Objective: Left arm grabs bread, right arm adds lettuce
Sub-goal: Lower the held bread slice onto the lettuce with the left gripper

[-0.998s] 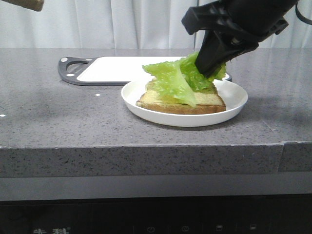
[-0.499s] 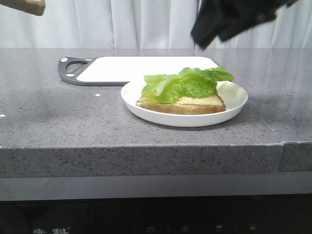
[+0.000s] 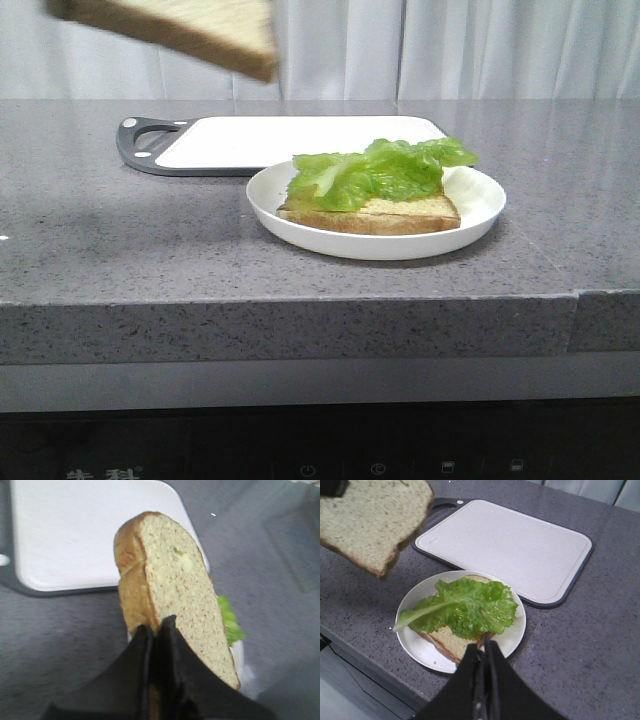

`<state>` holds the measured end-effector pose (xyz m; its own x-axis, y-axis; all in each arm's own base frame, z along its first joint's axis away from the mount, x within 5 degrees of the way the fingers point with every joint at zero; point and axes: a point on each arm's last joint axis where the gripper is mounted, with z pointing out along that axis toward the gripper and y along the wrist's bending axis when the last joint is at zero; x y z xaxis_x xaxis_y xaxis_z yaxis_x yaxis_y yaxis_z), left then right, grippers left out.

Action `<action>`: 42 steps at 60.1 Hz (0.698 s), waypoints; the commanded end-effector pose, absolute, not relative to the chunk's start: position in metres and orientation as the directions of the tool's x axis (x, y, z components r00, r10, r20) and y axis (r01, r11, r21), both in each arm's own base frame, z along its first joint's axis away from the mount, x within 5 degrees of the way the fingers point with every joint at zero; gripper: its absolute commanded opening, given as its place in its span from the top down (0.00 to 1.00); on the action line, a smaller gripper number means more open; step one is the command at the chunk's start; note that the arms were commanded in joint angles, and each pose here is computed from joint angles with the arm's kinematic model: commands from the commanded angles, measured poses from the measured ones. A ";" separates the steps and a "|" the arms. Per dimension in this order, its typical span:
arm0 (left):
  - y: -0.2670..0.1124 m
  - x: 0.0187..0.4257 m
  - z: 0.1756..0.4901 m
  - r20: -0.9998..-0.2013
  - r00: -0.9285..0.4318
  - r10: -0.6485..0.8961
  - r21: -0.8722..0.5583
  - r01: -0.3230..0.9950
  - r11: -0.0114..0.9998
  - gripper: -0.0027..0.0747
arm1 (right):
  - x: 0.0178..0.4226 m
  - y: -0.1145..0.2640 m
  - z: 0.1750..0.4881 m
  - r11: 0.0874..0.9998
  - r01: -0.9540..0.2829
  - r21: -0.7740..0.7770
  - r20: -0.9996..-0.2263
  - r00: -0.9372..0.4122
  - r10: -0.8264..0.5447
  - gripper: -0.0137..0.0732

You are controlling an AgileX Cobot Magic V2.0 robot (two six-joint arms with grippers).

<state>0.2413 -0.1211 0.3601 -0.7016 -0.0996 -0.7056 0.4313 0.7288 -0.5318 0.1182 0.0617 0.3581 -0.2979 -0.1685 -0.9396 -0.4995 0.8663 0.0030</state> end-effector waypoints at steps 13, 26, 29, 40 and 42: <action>-0.176 0.295 0.347 -0.568 -0.818 -0.097 -0.765 0.480 0.429 0.99 | 0.082 0.039 0.371 0.899 -0.438 -0.012 -0.973 -0.203 -0.112 0.91; -0.207 0.313 0.305 -0.485 -0.874 -0.011 -0.791 0.433 0.431 0.99 | 0.078 0.036 0.370 0.908 -0.419 -0.014 -0.969 -0.217 -0.115 0.91; -0.208 0.316 0.300 -0.475 -0.880 -0.011 -0.794 0.423 0.436 0.99 | 0.078 0.036 0.370 0.908 -0.418 -0.014 -0.970 -0.215 -0.114 0.91; -0.206 0.317 0.301 -0.496 -0.868 -0.014 -0.780 0.438 0.447 0.90 | 0.078 0.036 0.370 0.908 -0.418 -0.014 -0.970 -0.215 -0.114 0.91; -0.205 0.317 0.303 -0.504 -0.864 -0.016 -0.776 0.445 0.448 0.84 | 0.078 0.036 0.370 0.908 -0.418 -0.014 -0.970 -0.215 -0.114 0.91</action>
<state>0.3214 -0.2059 0.2665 -0.8995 0.0375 -0.4354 0.3918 0.5107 -0.7653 0.0770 0.0375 0.3562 -0.2971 -0.1450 -0.9438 -0.4374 0.8993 -0.0005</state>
